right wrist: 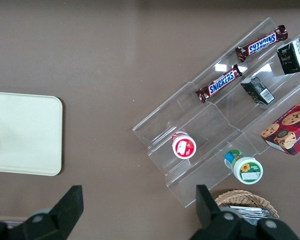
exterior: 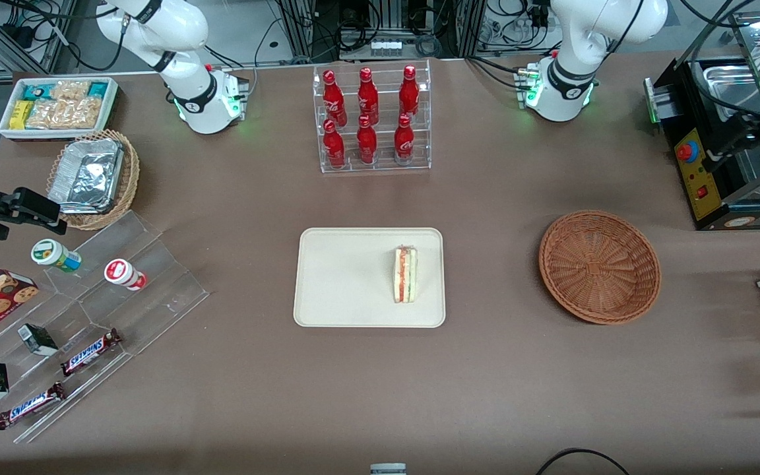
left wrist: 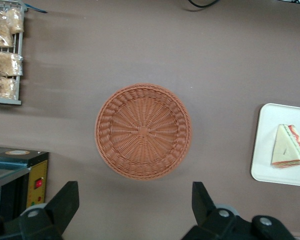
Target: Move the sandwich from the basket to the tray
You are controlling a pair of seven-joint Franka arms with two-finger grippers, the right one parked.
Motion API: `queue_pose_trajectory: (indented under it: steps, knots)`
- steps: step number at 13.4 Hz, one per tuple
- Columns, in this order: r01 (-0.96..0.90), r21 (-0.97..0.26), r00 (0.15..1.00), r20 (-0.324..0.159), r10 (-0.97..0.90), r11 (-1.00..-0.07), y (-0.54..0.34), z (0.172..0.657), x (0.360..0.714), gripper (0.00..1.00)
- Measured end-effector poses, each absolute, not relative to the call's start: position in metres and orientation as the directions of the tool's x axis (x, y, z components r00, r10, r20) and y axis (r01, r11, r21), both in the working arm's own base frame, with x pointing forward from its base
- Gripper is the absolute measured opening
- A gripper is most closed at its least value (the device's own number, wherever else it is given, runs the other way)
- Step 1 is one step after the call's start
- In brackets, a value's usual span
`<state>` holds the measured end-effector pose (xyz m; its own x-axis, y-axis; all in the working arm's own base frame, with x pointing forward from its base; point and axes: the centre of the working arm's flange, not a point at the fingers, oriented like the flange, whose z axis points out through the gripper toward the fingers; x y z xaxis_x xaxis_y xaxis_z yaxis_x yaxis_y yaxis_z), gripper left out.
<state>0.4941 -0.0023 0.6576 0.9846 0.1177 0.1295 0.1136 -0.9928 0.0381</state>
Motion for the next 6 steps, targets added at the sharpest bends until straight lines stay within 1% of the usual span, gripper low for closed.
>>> queue_pose_trajectory:
  steps: [2,6]
  knots:
    - [0.104,0.041,0.986,0.124,0.108,-0.994,-0.030,0.656,0.503,1.00]
    - [0.098,0.014,0.991,0.091,0.099,-0.995,-0.054,0.636,0.521,1.00]
